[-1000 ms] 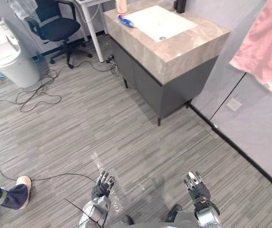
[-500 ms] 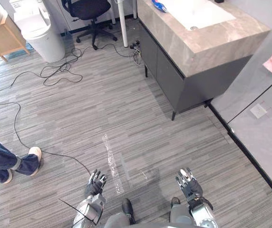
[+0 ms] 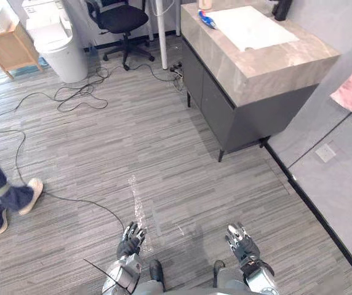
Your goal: Organize washtable
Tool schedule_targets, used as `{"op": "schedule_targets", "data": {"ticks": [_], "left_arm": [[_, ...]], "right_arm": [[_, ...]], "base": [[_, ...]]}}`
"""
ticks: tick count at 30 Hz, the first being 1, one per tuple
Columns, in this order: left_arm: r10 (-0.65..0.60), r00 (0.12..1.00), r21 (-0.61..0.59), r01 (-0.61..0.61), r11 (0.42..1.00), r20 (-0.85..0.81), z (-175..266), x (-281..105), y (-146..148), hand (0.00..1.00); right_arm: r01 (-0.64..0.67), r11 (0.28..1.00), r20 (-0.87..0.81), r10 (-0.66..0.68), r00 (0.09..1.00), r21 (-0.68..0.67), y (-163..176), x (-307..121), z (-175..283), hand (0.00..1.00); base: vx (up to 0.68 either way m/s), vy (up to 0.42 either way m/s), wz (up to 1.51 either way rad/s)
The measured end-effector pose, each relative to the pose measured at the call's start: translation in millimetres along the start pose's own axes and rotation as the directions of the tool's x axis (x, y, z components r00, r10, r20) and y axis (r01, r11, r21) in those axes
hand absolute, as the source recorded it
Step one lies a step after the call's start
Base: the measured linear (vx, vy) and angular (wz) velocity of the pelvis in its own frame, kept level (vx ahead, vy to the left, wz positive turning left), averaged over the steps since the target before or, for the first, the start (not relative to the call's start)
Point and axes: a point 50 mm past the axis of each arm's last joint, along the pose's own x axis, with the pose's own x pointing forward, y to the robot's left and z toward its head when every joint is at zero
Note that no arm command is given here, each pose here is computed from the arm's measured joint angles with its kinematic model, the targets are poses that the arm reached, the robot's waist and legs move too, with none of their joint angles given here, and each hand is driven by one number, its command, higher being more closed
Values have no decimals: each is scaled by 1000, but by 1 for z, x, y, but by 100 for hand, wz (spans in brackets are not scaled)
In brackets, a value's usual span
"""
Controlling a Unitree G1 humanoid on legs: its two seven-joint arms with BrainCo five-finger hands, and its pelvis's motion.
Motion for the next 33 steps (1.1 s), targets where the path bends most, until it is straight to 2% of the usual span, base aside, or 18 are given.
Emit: {"op": "schedule_targets", "data": {"ticks": [2,4,7,9,11,15,22,27,31,33], "left_arm": [[-4,1000,-36,4,999,-10,-8,-3,-7,0],[-72,997,-10,72,997,-20,-11,-4,-24,0],[-35,999,72,37,997,-28,-1,-2,-3,0],[-3,1000,104,4,995,-7,11,0,9,0],[21,1000,87,-21,996,-5,10,0,13,0],[-33,999,81,34,996,-14,7,4,-3,0],[-74,996,67,77,995,-46,-3,3,-11,0],[-36,999,47,36,998,1,9,4,-3,0],[-52,998,42,51,998,26,13,0,-5,0],[-36,999,19,36,999,14,6,-3,-4,0]], "right_arm": [[-25,1000,-17,25,1000,4,7,-3,-8,0],[-58,998,-21,58,998,15,13,-9,-14,0],[-98,995,-41,99,994,30,24,-4,-17,0],[-80,996,-25,81,996,37,20,-2,-14,0],[-39,999,4,39,999,24,7,-3,-4,0],[-11,1000,36,11,999,5,-2,-6,8,0],[-83,995,60,80,995,52,19,2,11,0],[-53,994,121,42,992,92,17,3,20,0],[-43,995,120,32,992,88,14,2,20,0],[17,999,74,-20,997,51,-4,-6,12,0]], "base": [[160,176,42],[265,4,40],[204,-190,32],[335,-165,40],[369,-155,-14],[409,-127,-11],[416,-138,-54],[415,100,-88],[377,321,-90],[412,499,-85]]}}
